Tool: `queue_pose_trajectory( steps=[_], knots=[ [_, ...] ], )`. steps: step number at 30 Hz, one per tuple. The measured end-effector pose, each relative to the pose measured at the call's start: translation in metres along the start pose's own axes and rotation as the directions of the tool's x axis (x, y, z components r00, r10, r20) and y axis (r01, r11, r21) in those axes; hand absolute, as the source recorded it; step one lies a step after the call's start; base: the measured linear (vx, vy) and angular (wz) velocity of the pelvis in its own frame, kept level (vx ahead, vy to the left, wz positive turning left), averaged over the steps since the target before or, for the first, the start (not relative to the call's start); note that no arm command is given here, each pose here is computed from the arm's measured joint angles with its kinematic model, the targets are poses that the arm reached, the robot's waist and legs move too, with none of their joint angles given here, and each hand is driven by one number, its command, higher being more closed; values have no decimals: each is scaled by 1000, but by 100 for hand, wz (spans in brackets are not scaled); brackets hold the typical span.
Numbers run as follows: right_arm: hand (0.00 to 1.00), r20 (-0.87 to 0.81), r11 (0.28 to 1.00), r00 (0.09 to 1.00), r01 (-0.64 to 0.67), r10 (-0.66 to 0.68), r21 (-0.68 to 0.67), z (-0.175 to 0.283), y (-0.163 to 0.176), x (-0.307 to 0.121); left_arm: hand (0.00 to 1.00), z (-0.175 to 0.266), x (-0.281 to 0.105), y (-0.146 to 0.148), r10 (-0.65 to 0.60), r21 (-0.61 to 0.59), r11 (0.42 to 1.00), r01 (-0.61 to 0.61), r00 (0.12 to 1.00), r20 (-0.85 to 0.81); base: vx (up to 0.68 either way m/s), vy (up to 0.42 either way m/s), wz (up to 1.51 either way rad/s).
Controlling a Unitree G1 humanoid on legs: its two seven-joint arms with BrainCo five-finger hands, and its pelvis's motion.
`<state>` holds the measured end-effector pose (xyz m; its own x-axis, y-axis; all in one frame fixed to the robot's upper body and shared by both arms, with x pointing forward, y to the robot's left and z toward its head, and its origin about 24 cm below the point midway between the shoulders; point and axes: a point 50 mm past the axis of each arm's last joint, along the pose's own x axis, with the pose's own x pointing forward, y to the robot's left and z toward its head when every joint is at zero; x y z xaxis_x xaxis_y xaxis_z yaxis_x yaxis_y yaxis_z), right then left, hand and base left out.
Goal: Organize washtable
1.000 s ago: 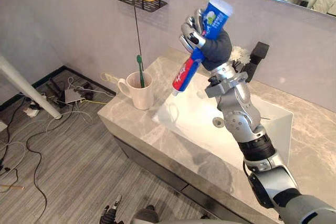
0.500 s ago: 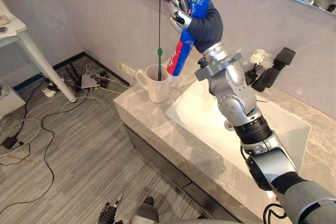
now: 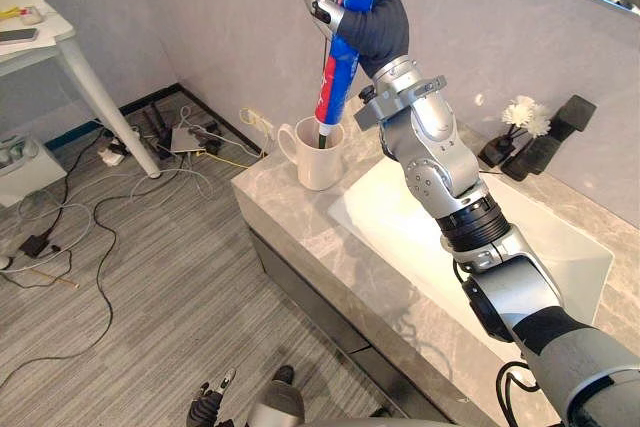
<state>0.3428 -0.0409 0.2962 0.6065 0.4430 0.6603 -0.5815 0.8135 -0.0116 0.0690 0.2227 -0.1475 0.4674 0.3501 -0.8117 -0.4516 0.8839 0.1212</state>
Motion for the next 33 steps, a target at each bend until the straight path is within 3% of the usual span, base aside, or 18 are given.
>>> queue_pose_trajectory(
  steps=[33],
  knots=[
    [100,-66,993,994,87,-92,-78,-10,-15,11,0,3,1,-1,-3,43,999,2,1000,13,0,1,2]
  ],
)
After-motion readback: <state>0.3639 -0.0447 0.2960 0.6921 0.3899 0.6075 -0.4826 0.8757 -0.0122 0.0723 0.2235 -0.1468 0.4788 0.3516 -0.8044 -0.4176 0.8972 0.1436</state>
